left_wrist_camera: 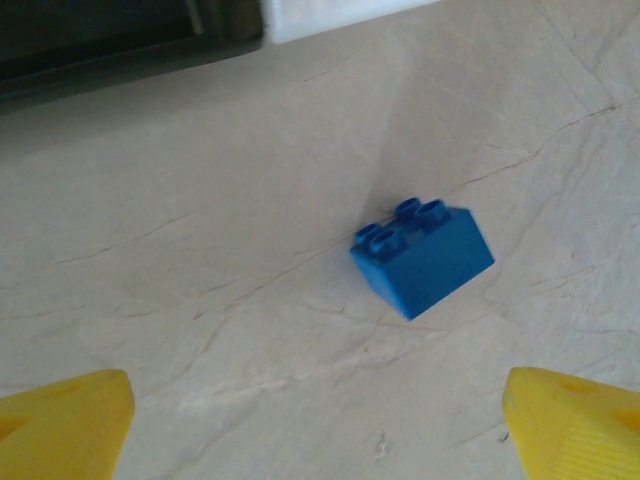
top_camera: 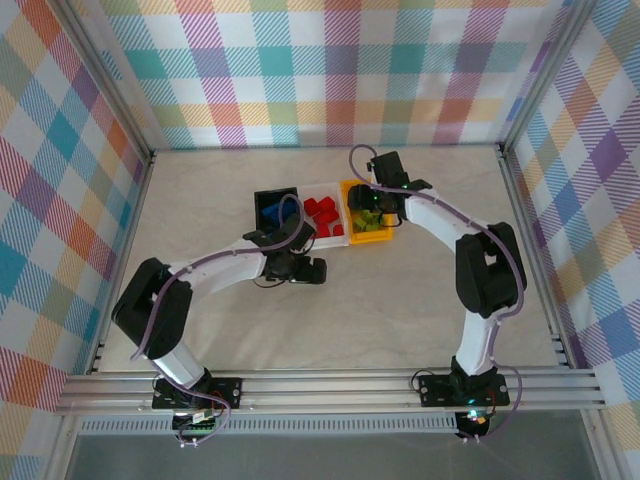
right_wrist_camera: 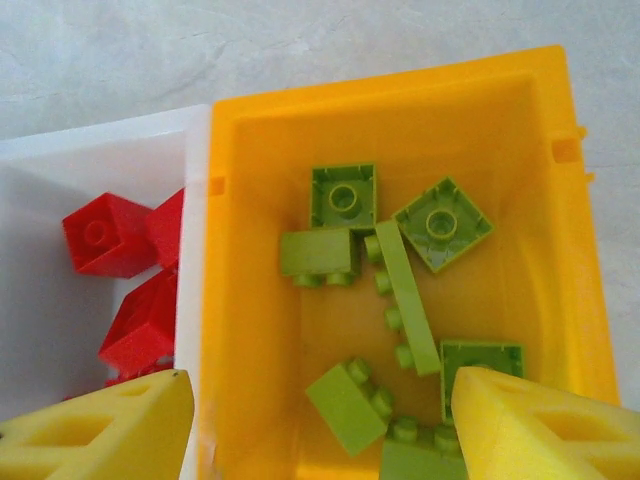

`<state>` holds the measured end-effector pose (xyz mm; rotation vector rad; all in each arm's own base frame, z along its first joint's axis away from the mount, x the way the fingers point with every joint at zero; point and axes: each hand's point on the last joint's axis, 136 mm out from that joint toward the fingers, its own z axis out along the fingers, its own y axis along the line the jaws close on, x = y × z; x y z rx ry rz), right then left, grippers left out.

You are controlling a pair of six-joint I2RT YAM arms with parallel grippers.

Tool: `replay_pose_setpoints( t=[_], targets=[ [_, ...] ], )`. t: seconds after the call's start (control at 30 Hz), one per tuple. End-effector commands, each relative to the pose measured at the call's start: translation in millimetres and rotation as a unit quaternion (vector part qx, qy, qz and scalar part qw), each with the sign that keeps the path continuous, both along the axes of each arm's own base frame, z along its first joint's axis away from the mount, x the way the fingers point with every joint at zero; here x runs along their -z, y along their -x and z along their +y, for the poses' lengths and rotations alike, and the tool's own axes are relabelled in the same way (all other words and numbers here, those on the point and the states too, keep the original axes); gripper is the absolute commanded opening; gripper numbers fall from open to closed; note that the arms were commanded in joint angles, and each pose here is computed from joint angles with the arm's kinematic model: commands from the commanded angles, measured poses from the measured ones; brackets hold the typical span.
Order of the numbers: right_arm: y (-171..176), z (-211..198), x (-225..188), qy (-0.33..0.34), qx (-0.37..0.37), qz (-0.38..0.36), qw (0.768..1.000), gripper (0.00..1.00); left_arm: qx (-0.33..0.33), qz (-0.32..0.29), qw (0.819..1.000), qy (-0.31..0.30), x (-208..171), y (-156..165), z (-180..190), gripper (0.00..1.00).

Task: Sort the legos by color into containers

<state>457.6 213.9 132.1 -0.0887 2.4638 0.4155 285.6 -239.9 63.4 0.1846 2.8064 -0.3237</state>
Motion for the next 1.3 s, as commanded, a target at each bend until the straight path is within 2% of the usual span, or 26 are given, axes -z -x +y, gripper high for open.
replay_pose_setpoints(
  t=[0.0, 0.13, 0.27, 0.37, 0.5, 0.67, 0.77, 0.9, 1.03, 1.13, 1.27],
  targets=[
    [13.8, -1.2, -38.3, -0.028, -0.013, -0.037, 0.999, 0.70, 0.015, -0.012, 1.000, 0.008, -0.8, -11.6, -22.3, 0.91],
    [31.8, -9.4, -45.7, -0.032, -0.013, -0.050, 0.998, 0.70, 0.027, -0.007, 1.000, -0.004, 7.6, -21.1, -40.8, 0.81],
    [45.8, -17.2, -50.8, -0.032, -0.011, -0.059, 0.998, 0.70, 0.022, 0.002, 0.998, -0.056, 20.6, -29.3, -35.1, 0.68],
    [53.7, -21.7, -53.1, -0.032, -0.009, -0.064, 0.997, 0.70, 0.022, 0.009, 0.997, -0.076, 26.5, -30.1, -31.4, 0.63],
    [59.9, -25.5, -53.0, -0.034, -0.005, -0.067, 0.997, 0.70, 0.025, 0.013, 0.997, -0.076, 31.6, -26.6, -32.6, 0.55],
    [62.8, -27.5, -50.1, -0.033, -0.002, -0.064, 0.997, 0.70, 0.030, 0.011, 0.997, -0.074, 30.7, -24.3, -36.2, 0.34],
    [64.0, -28.3, -47.8, -0.031, -0.001, -0.060, 0.998, 0.70, 0.026, 0.008, 0.997, -0.068, 25.8, -23.3, -35.7, 0.26],
    [66.6, -29.3, -48.8, -0.033, -0.001, -0.062, 0.998, 0.70, 0.015, 0.000, 0.998, -0.056, 12.6, -20.5, -32.5, 0.23],
    [72.4, -28.8, -51.1, -0.041, -0.004, -0.063, 0.997, 0.70, -0.006, -0.032, 0.999, -0.039, -20.3, -20.0, -22.3, 0.22],
    [79.1, -29.2, -49.5, -0.049, -0.007, -0.061, 0.997, 0.70, -0.037, -0.062, 0.997, -0.037, -50.6, -27.3, -2.1, 0.22],
    [88.8, -30.0, -44.9, -0.059, -0.009, -0.056, 0.997, 0.70, -0.106, -0.098, 0.988, -0.050, -84.1, -53.3, 43.6, 0.23]
  ],
)
